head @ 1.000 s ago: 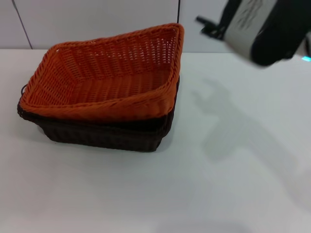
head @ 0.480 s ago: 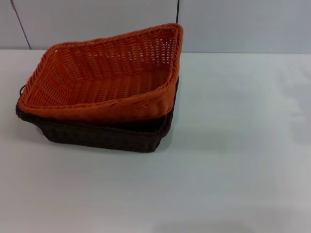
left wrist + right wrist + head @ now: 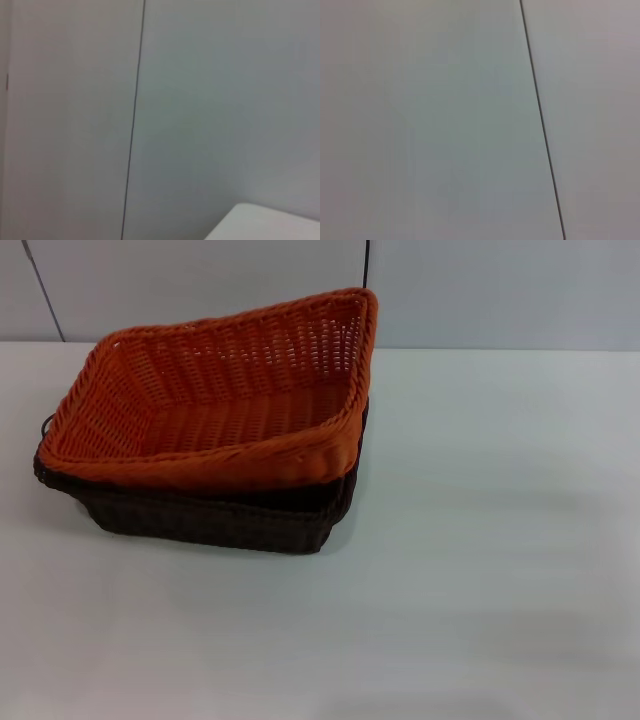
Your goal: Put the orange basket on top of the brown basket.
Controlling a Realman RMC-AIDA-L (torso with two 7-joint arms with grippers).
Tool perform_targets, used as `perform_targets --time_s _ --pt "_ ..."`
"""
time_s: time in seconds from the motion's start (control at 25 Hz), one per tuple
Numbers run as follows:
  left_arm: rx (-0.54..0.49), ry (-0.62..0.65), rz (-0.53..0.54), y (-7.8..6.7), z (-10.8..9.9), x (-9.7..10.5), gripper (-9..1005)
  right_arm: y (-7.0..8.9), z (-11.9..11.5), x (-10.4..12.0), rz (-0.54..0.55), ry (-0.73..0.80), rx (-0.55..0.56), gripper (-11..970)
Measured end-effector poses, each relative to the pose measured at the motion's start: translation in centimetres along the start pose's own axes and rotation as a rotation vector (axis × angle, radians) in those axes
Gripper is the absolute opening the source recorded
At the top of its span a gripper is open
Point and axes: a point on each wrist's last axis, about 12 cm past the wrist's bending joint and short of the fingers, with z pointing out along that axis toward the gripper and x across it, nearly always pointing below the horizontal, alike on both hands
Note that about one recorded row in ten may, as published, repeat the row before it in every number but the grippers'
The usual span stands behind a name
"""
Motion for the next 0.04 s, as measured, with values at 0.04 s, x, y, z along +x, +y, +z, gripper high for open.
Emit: perform_targets --time_s 0.04 --pt "-0.001 -0.007 -0.007 0.20 -0.14 -0.04 773 0.02 -0.20 0.11 -0.003 -0.002 -0.004 646"
